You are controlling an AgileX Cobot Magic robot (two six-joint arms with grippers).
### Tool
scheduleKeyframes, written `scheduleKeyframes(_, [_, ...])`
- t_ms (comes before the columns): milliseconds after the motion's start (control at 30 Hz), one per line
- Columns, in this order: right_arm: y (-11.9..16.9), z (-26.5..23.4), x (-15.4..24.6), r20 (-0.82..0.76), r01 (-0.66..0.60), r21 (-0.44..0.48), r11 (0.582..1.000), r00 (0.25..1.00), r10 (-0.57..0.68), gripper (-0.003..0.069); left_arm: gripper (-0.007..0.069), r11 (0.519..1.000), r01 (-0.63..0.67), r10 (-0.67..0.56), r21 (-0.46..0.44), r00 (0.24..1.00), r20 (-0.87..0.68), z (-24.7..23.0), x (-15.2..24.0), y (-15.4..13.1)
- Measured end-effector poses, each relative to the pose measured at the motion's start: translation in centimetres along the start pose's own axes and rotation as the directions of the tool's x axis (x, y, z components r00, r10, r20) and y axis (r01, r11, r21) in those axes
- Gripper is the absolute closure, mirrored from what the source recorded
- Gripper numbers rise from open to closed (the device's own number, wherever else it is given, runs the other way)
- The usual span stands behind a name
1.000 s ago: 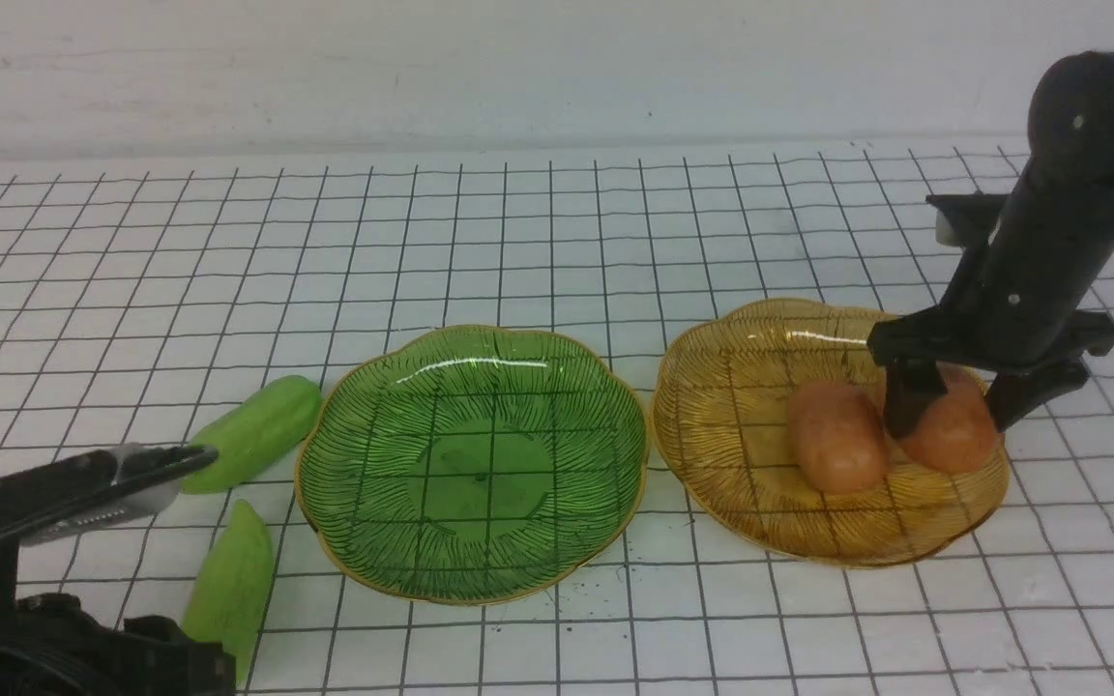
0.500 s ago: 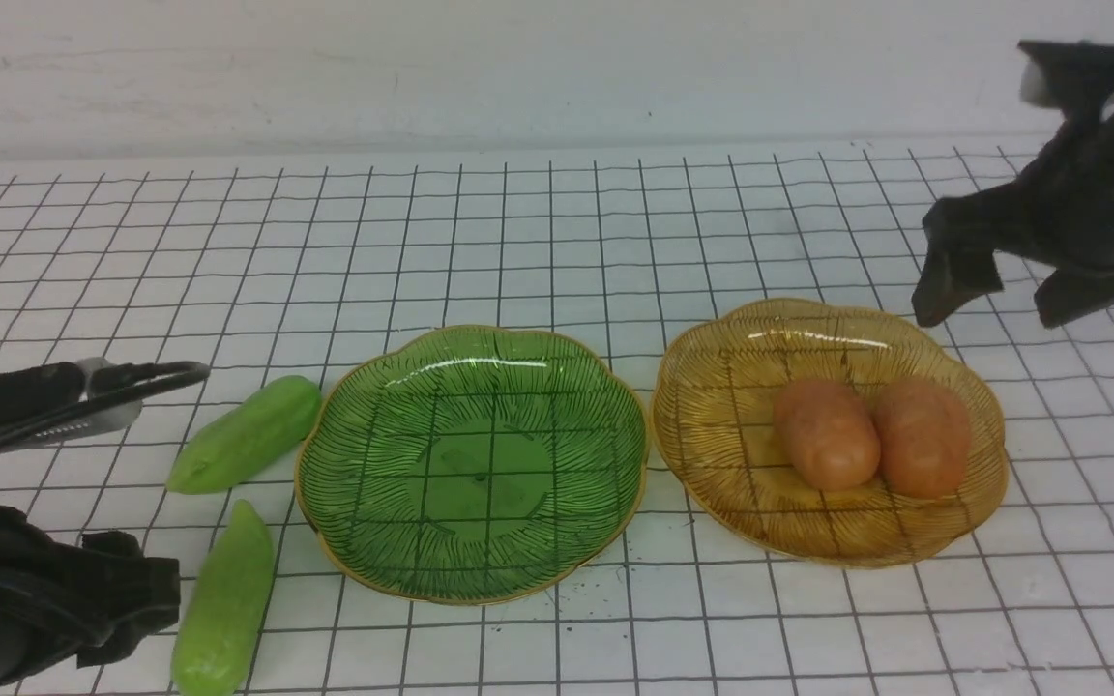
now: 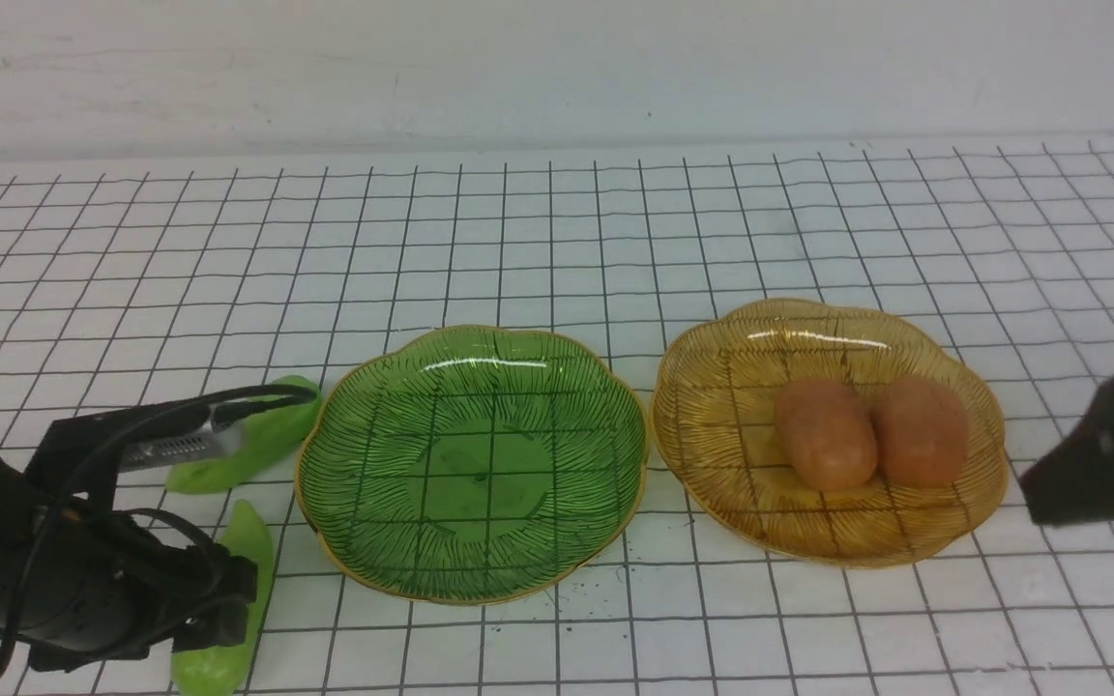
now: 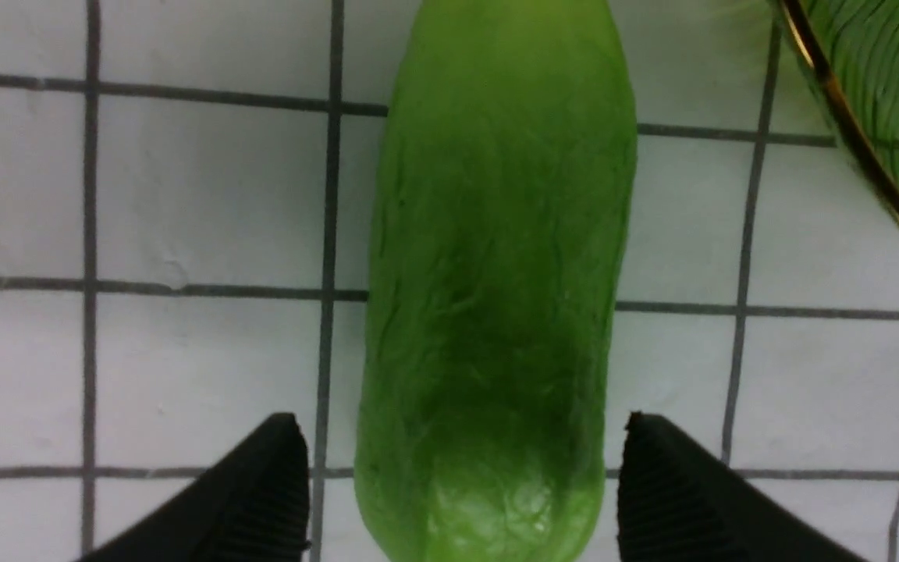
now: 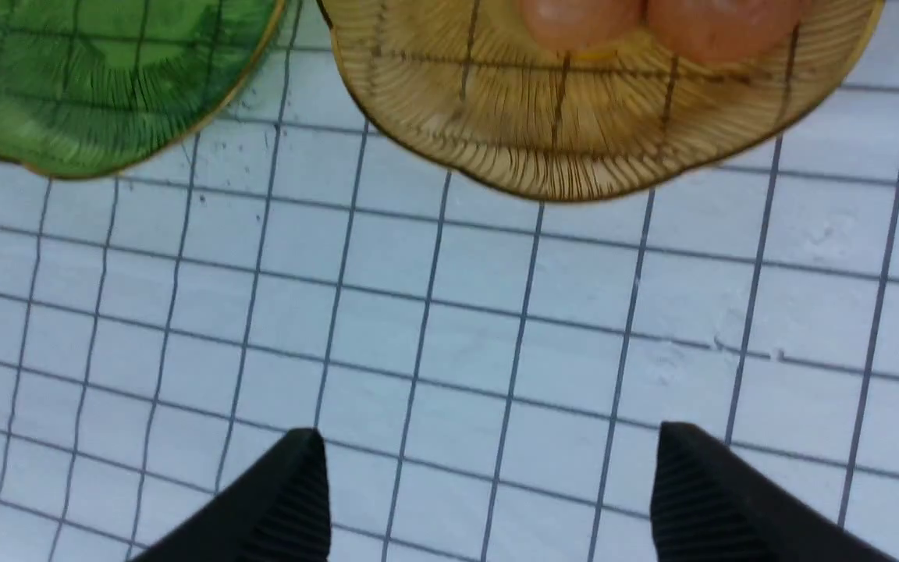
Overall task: Put different types of vegetables on the plate.
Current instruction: 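Put the green cucumber next to the left plate into that plate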
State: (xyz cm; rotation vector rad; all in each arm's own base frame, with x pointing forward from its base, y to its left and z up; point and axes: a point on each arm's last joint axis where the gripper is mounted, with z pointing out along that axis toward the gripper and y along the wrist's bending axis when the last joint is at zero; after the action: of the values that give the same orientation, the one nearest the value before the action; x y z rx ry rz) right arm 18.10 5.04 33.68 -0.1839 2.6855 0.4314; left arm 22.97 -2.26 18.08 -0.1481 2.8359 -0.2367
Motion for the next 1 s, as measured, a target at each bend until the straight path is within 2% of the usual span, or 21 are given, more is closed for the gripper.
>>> scheduleKeyframes(167, [-0.3, 0.1, 2.0, -0.011, 0.01, 0.021, 1.0, 1.0, -0.01, 0.0162, 0.0158, 1.0, 0.022, -0.022, 0.003, 0.999, -0.039, 1.2, -0.1, 0.1])
scheduleKeyframes(300, [-0.5, 0.2, 2.2, -0.016, 0.014, 0.032, 0.999, 1.0, -0.014, 0.0163, 0.0237, 0.999, 0.032, -0.032, 0.004, 0.998, -0.062, 1.7, -0.1, 0.1])
scheduleKeyframes(533, [-0.6, 0.2, 2.3, -0.018, 0.037, 0.041, 0.998, 0.999, -0.036, 0.0163, 0.0237, 1.0, 0.018, -0.017, 0.011, 0.993, -0.116, 0.7, 0.5, -0.1])
scheduleKeyframes(667, [-0.6, 0.2, 2.3, -0.018, 0.037, 0.041, 0.998, 0.999, -0.036, 0.0163, 0.0237, 1.0, 0.003, -0.001, 0.025, 0.998, -0.066, -2.0, 0.6, -0.5])
scheduleKeyframes(767, [-0.5, 0.2, 2.3, -0.016, 0.031, 0.028, 0.999, 0.999, -0.03, 0.0163, 0.0237, 0.997, -0.004, 0.001, 0.077, 0.999, 0.041, -6.2, -0.4, -1.6])
scheduleKeyframes(900, [-0.2, 0.2, 2.0, 0.008, 0.019, -0.002, 1.0, 1.0, -0.019, 0.0163, 0.0237, 0.987, 0.016, -0.02, 0.16, 0.999, 0.025, -8.5, -2.2, -2.9])
scheduleKeyframes(1000, [-0.2, 0.2, 2.0, 0.016, 0.036, -0.004, 0.999, 0.999, -0.036, 0.0163, 0.0237, 0.977, 0.029, -0.026, 0.212, 1.0, -0.016, -8.5, -3.8, -3.9])
